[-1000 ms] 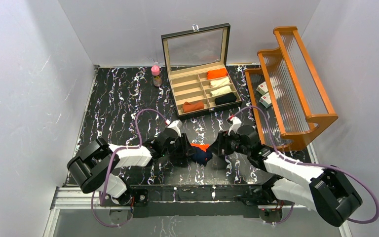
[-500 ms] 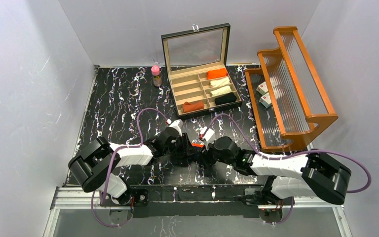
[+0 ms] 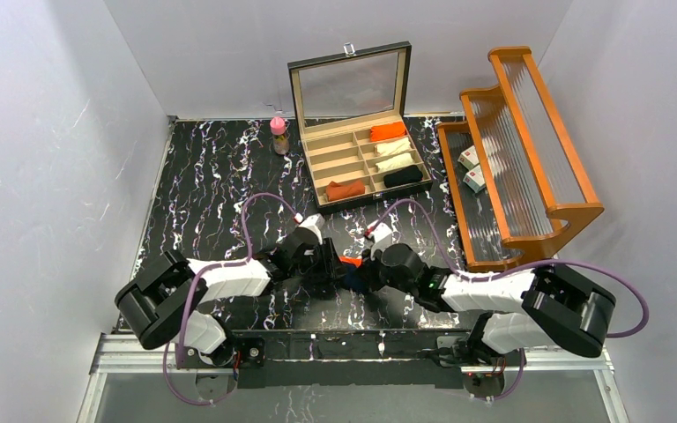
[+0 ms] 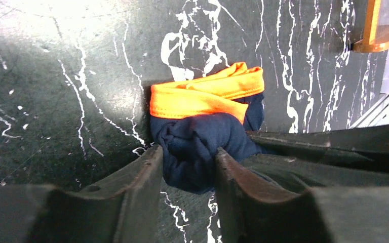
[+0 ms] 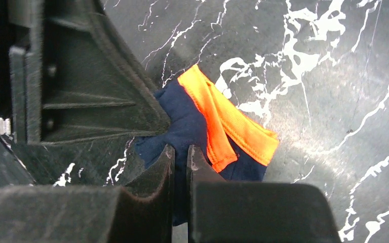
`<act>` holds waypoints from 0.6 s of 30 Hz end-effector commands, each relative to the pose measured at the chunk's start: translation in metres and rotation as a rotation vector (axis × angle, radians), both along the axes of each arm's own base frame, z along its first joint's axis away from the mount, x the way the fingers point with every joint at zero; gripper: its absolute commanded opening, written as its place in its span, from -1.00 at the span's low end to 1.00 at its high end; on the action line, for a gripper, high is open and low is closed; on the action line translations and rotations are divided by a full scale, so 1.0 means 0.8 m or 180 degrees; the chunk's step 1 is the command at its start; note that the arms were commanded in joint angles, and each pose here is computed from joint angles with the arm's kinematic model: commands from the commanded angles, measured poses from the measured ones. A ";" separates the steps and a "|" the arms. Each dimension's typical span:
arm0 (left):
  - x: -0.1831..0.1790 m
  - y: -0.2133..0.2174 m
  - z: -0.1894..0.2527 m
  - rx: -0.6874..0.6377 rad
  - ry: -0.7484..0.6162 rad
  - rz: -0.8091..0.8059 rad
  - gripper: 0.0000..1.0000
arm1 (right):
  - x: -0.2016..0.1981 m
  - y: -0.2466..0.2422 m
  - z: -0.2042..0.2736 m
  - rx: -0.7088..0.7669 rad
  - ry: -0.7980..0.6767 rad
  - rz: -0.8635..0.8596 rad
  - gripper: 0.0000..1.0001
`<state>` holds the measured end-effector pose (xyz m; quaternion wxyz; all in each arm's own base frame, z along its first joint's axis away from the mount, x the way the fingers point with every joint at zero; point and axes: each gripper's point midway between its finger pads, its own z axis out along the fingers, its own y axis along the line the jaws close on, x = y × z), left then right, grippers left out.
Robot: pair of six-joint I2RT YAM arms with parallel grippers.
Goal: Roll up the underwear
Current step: Roll the underwear to the center of the board.
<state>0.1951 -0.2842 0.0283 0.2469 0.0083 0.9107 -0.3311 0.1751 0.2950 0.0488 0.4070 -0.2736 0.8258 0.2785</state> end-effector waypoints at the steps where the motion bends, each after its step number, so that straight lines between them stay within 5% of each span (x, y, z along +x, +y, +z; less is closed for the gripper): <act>1: -0.039 0.048 -0.044 0.0542 0.0318 -0.0058 -0.04 | -0.027 -0.045 -0.059 0.0054 0.0916 -0.0522 -0.85; 18: -0.017 0.020 -0.008 -0.0471 0.0075 0.0447 0.53 | -0.039 -0.071 -0.101 0.0333 0.2356 -0.0758 -0.89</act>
